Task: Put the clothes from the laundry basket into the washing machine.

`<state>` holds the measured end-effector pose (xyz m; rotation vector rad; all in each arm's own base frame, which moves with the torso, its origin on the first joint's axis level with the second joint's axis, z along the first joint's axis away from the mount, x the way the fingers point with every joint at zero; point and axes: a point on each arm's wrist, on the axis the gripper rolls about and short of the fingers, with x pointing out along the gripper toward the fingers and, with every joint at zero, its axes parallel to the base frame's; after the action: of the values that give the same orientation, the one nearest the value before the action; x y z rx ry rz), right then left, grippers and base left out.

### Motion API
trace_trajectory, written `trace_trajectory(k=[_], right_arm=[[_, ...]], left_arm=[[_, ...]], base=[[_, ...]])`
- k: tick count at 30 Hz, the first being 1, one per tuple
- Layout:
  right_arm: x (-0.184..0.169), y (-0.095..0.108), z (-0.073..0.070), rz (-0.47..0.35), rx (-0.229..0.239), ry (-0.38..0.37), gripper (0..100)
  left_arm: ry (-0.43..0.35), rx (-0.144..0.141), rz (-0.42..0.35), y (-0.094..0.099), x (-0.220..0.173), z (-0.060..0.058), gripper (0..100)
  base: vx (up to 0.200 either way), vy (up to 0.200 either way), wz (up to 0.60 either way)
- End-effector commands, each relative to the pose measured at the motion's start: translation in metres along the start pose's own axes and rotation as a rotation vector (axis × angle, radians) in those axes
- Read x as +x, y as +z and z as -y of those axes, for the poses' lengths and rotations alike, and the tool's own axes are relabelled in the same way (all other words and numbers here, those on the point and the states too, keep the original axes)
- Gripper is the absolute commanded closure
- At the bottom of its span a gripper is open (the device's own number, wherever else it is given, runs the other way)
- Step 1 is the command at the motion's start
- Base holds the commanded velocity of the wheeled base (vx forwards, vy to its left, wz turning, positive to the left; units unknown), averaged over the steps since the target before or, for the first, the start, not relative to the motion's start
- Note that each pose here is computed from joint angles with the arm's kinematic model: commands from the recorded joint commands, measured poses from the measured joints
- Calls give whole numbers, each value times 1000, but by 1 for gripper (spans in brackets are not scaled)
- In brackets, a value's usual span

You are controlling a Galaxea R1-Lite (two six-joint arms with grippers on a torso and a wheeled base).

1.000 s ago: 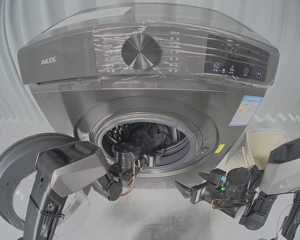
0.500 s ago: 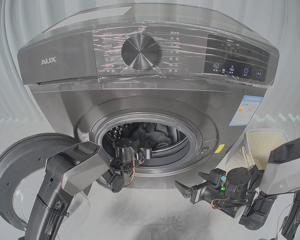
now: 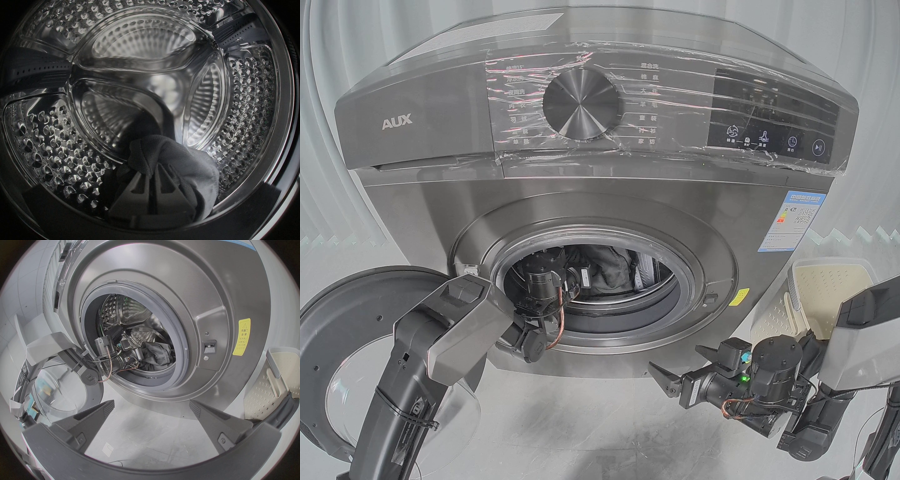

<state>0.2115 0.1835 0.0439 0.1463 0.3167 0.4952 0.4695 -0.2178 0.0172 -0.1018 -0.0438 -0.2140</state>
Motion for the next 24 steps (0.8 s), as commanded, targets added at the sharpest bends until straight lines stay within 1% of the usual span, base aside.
trace_trajectory(k=[1,6,9,14,15,16,18,19,20,22,24], right_arm=[[0,-1,0,-2,-1,1,0],[0,0,0,-1,4,-1,0],[0,0,0,-2,7,-1,0],[-1,-2,1,-10,6,-2,0],[-1,-2,1,-10,6,-2,0],[-1,-1,1,-8,6,-1,0],[-2,-2,1,-10,6,-2,0],[-2,-2,1,-9,6,-3,0],[-2,-2,1,-11,5,-2,0],[-4,-4,2,-24,3,-6,0],[-5,-6,2,-33,0,-7,0]], left_arm=[[5,5,-17,-3,-2,-2,0],[-6,-4,-16,-2,-6,3,0],[-14,0,-27,3,-12,6,0],[-53,23,-101,21,-49,19,0],[-59,24,-104,23,-53,21,0],[-76,23,-103,29,-63,27,0],[-82,22,-102,31,-67,29,0],[-101,21,-99,38,-77,35,0],[-108,22,-103,40,-82,37,0],[-148,25,-112,48,-100,46,0],[-163,25,-114,51,-107,50,0]], base=[[0,0,0],[0,0,0],[0,0,0],[0,0,0],[0,0,0],[0,0,0],[0,0,0],[0,0,0],[0,0,0],[0,0,0],[0,0,0]])
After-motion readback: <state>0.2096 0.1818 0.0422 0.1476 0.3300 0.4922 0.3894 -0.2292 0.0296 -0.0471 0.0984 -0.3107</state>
